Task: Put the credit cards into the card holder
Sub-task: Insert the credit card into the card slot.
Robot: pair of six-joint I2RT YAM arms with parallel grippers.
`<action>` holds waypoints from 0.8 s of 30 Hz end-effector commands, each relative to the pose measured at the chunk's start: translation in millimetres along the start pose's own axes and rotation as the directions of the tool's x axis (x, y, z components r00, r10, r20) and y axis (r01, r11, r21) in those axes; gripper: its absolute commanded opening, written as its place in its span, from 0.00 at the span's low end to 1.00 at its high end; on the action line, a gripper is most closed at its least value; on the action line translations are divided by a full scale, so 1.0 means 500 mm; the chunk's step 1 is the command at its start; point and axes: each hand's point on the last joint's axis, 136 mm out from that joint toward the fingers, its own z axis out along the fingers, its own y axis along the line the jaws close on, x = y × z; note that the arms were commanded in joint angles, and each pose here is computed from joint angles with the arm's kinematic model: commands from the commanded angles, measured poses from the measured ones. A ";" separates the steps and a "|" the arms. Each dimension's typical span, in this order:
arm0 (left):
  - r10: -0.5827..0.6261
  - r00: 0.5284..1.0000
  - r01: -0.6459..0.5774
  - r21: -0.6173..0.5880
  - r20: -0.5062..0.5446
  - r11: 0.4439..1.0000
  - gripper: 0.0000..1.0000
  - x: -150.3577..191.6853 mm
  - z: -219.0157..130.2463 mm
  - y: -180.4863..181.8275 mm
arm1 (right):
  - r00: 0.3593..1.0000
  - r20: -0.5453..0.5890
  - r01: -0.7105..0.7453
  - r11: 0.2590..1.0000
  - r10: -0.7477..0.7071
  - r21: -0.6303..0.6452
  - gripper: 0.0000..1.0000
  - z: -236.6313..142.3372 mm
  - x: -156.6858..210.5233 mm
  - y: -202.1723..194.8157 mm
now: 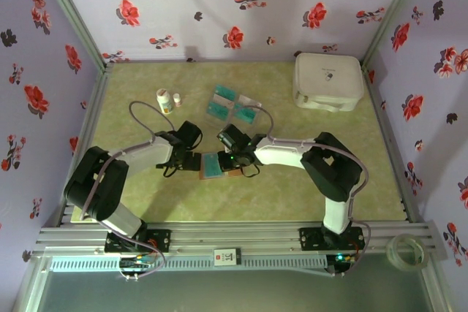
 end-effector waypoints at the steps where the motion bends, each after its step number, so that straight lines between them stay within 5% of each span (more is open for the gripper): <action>1: 0.025 0.999 -0.025 0.003 -0.020 1.000 1.00 0.010 0.012 -0.015 | 1.000 -0.011 -0.009 1.000 0.009 -0.019 0.11 0.014 0.000 0.010; 24: 0.031 0.999 -0.030 0.016 -0.020 0.999 1.00 0.028 0.017 -0.026 | 0.999 -0.033 0.008 0.998 -0.011 -0.066 0.12 0.024 -0.001 0.057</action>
